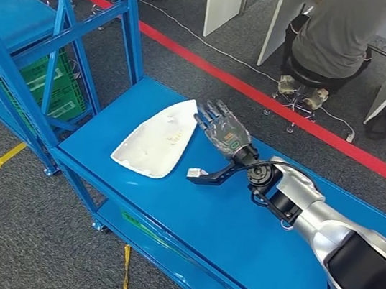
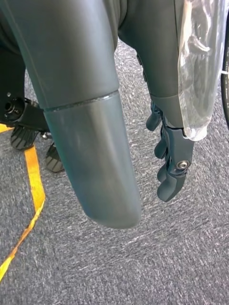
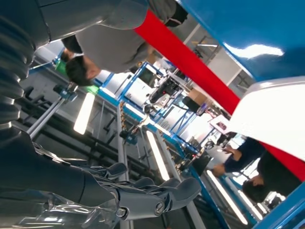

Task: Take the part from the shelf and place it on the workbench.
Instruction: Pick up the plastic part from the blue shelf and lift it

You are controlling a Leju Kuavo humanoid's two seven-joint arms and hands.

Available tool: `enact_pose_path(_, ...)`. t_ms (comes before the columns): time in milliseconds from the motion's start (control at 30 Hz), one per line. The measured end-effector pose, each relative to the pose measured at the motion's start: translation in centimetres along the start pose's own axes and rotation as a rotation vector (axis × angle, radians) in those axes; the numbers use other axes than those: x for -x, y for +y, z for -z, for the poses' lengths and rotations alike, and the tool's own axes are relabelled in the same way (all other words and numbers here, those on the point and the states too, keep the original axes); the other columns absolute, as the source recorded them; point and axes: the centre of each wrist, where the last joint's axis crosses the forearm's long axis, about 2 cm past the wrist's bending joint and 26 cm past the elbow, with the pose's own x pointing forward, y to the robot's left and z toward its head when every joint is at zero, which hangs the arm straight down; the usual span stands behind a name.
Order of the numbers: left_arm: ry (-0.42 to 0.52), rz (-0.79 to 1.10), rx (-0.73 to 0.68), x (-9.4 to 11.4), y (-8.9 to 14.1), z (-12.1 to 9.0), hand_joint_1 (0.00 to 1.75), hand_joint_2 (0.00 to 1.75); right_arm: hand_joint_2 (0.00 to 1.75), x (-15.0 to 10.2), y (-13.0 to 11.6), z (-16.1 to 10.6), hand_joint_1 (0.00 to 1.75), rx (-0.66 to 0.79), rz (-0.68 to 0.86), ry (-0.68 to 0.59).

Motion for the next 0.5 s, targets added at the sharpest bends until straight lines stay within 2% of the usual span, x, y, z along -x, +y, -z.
enact_pose_path(500,-0.005,0.012,0.009,-0.5,-0.4,0.0,0.00,0.00,1.75,-1.8,0.2,1.6,0.00,-0.005,0.065,-0.001)
